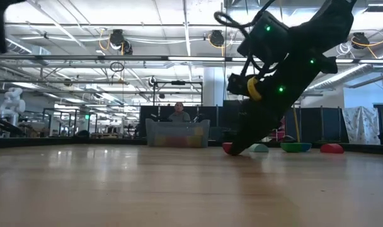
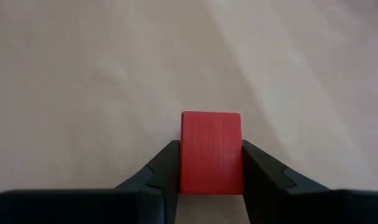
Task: Sort blocks by size
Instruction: Put the red half circle block into the white bin
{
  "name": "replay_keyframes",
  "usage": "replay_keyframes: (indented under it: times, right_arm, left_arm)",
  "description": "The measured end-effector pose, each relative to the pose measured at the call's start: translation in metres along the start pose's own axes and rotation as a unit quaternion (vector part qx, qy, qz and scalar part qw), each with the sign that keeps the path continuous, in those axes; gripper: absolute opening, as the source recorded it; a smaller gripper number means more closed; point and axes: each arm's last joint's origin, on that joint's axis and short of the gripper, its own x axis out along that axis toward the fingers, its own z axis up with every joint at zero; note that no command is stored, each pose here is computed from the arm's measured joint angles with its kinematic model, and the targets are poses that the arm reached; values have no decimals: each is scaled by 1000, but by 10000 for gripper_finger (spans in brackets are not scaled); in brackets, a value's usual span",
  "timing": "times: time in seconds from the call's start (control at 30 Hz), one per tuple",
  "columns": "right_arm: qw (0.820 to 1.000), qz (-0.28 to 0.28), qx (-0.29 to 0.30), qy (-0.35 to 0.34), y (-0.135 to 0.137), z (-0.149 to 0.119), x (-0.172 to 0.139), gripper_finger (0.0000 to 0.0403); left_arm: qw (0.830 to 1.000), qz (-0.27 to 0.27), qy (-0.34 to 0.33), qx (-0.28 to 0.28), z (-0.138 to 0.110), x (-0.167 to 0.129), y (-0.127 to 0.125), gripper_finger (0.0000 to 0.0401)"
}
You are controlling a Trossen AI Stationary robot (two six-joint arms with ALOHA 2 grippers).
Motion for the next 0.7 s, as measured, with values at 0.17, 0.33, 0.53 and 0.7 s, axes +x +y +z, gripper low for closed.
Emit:
replay_keyframes:
  times: [0.17,0.33,0.53,0.7]
  right_arm:
    - [997,77,-3,-28,10,7,-2,116]
    - [984,159,-10,-74,22,17,-7,115]
    - [971,213,-8,-110,31,24,-12,116]
    - [963,237,11,-127,32,29,-14,117]
  left_arm:
    - [996,28,-80,-10,3,-7,9,212]
    - [991,39,-125,4,9,-7,9,212]
    - [981,45,-183,37,28,-4,7,212]
    - [973,52,-219,49,44,-2,8,212]
